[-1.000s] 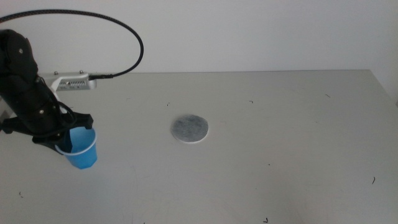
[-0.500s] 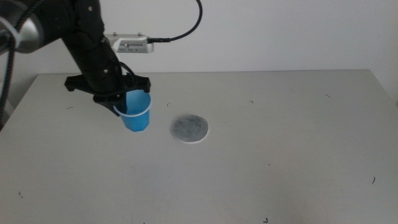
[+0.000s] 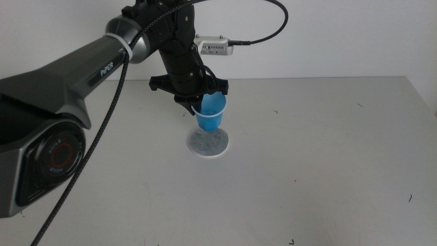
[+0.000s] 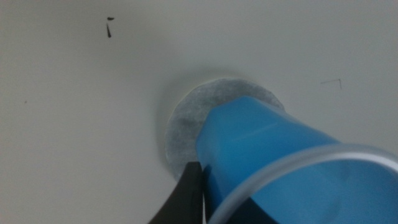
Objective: Place an empty cup on a cup mat.
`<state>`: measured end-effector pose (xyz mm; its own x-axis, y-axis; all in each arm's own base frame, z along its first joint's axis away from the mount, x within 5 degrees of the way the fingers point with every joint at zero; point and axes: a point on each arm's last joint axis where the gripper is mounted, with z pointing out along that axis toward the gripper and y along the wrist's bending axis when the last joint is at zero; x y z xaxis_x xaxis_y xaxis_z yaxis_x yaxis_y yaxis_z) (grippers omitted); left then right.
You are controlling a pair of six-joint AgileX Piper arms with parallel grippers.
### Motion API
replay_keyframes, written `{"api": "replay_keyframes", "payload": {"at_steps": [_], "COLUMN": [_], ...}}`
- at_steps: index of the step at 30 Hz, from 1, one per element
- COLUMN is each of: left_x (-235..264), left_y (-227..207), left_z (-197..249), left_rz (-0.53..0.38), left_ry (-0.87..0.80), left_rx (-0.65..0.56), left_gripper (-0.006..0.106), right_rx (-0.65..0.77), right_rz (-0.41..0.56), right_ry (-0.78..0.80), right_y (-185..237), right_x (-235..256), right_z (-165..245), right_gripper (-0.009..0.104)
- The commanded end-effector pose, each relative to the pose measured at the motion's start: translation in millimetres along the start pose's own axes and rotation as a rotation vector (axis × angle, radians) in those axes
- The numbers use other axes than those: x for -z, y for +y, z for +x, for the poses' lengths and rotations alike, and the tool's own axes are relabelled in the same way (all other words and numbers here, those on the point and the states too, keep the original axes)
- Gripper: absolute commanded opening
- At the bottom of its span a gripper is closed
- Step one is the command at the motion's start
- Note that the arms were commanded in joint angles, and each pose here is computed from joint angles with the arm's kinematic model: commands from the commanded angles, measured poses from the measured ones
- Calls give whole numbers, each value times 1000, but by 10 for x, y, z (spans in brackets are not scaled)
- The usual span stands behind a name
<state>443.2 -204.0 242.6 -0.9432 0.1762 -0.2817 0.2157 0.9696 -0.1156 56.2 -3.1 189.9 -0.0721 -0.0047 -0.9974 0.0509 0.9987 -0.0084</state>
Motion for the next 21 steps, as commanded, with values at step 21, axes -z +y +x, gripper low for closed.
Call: {"api": "replay_keyframes", "payload": {"at_steps": [21], "left_x": [-43], "left_y": [-86], "left_z": [-27], "left_rz": [35], "left_ry": [52], "left_rx": [22], "left_gripper": [0], "right_rx": [17], "right_rz": [-2], "right_ry": [-108], "right_y": [2], "right_x": [26], "right_z": [-119], "right_gripper": [94]}}
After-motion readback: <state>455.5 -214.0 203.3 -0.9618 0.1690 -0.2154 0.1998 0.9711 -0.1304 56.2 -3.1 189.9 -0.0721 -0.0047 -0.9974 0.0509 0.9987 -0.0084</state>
